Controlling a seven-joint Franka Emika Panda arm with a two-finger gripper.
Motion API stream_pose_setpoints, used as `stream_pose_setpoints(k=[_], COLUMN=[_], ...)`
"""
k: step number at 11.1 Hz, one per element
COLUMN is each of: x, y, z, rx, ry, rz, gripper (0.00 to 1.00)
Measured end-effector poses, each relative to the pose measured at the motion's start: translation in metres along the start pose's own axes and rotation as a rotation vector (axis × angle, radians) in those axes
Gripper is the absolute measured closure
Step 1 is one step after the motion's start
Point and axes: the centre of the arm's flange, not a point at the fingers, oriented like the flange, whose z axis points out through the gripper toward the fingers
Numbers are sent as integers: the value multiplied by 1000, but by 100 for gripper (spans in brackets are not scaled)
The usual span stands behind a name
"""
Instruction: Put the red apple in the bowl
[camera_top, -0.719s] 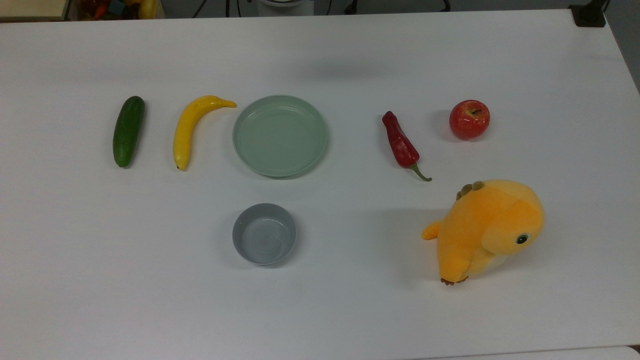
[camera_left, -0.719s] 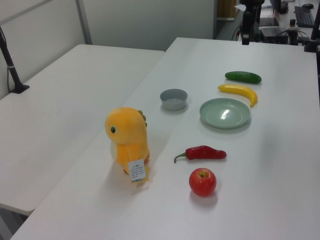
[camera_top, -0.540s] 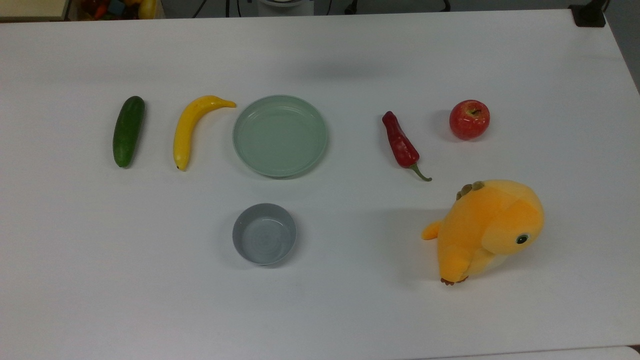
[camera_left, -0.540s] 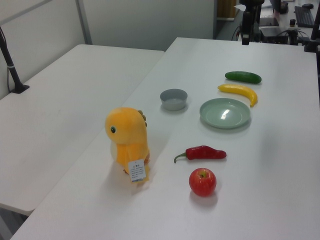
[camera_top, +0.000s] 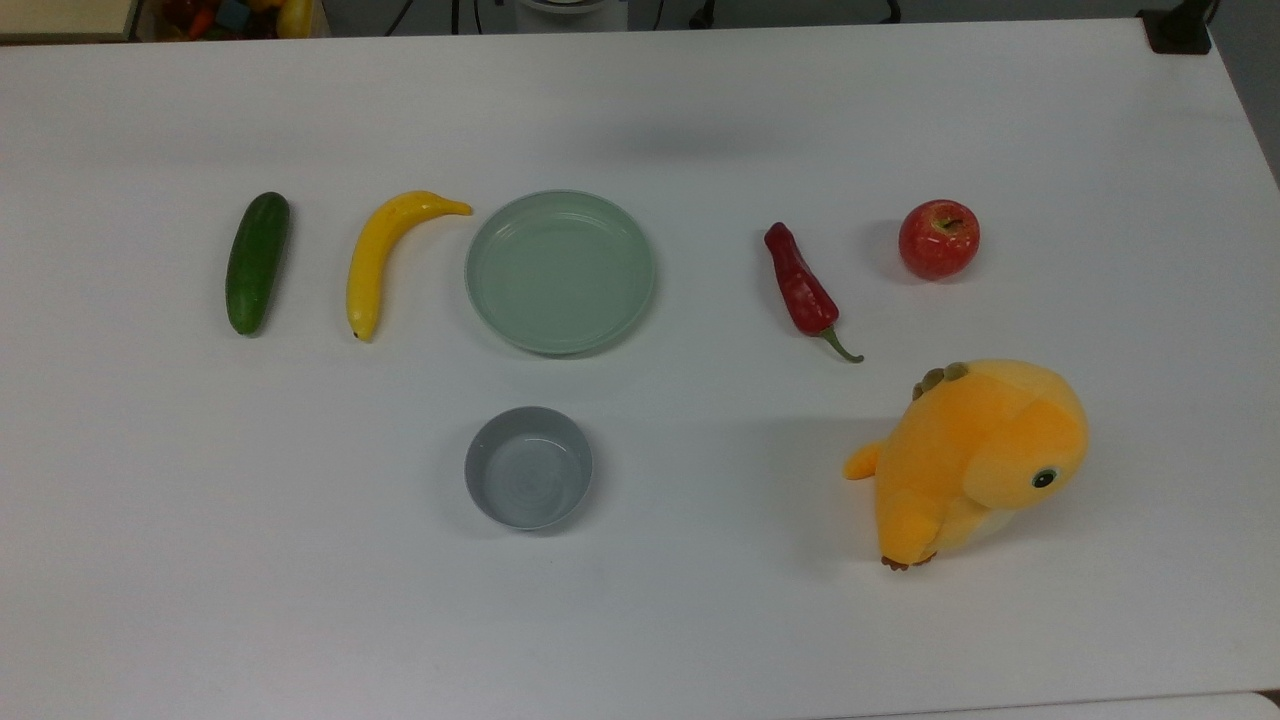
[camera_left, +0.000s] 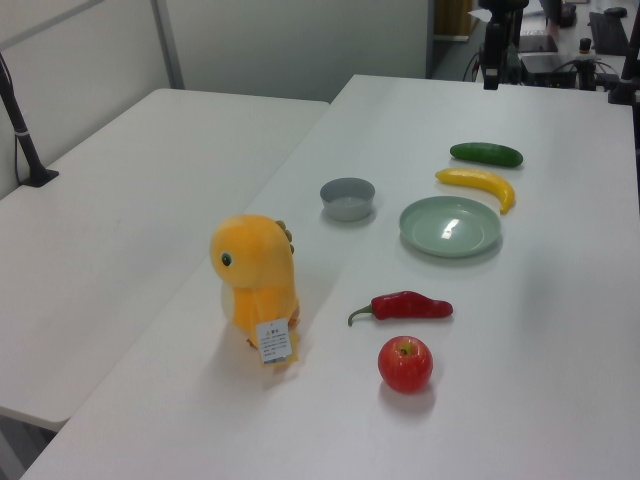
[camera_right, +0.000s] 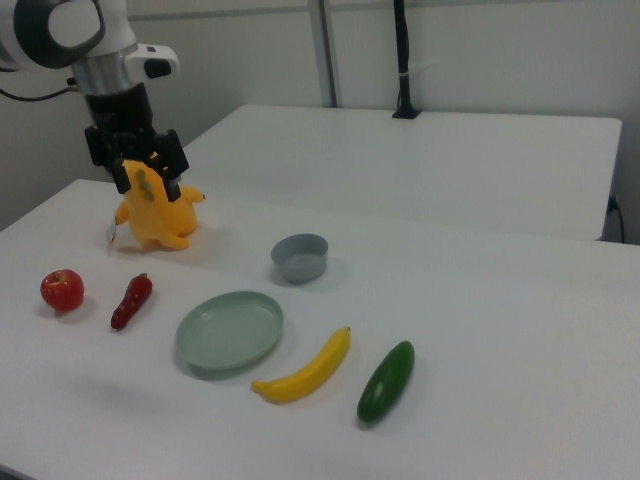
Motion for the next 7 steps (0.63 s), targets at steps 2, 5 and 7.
stream_pose_setpoints(k=[2,5,7], x=[0,1,1], y=[0,-2,-13], z=[0,3,12], rx=[0,0,-1], ry=[0,-5,-25], rz=[0,-3,-23], gripper=[0,0,0])
